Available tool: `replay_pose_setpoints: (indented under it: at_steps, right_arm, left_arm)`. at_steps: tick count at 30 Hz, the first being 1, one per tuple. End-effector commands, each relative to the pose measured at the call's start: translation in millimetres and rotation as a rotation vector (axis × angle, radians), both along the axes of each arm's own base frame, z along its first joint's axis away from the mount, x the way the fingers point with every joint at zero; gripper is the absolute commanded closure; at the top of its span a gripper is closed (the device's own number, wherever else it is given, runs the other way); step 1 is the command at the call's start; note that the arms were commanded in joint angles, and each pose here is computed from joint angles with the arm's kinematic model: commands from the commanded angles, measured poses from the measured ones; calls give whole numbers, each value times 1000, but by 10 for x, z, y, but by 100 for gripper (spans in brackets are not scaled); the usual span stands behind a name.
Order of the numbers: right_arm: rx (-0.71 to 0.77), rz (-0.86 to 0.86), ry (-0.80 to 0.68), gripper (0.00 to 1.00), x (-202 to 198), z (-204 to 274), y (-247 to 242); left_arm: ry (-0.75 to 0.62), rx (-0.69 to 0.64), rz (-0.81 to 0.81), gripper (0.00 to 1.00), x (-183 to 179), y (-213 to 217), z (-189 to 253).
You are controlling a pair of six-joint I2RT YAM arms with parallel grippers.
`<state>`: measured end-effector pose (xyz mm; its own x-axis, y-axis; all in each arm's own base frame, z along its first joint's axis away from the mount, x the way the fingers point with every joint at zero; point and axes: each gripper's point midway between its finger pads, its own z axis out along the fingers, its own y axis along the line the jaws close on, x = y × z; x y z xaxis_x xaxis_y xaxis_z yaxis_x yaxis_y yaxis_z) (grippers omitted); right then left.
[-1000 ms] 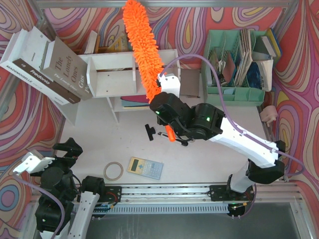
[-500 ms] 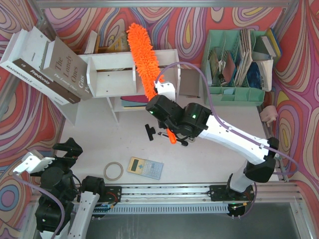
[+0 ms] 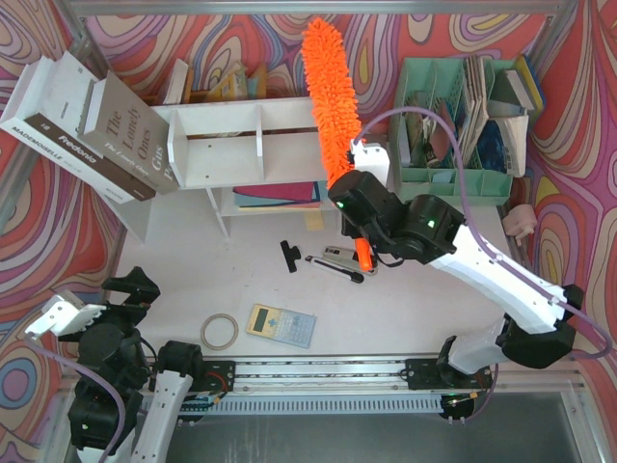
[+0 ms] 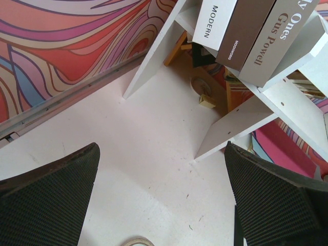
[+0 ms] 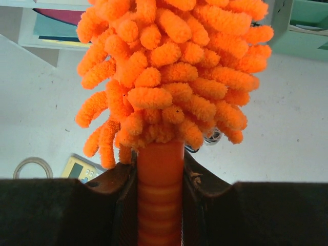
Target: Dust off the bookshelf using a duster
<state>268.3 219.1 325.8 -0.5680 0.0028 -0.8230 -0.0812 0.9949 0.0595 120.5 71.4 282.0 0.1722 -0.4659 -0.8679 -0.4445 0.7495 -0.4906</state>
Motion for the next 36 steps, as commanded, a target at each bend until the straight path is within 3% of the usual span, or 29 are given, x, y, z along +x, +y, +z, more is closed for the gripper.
replay_pose_setpoints:
  at_steps: [1, 7, 15, 26, 36]
  right_arm:
    - [46, -32, -111, 100, 21, 375, -142]
    - [-4, -129, -161, 100, -56, 503, -558]
    - [-7, -160, -122, 100, -156, 50, -731]
    - [3, -88, -27, 100, -207, -535, -572]
    - [5, -64, 132, 100, -349, -1383, -444]
  left_arm:
    - [-3, 11, 1, 1, 26, -1, 5]
    - [-6, 11, 1, 1, 26, -1, 8]
    - [-1, 11, -3, 1, 34, -8, 2]
    - [0, 11, -7, 1, 36, -15, 2]
    - [0, 10, -5, 2, 33, -13, 0]
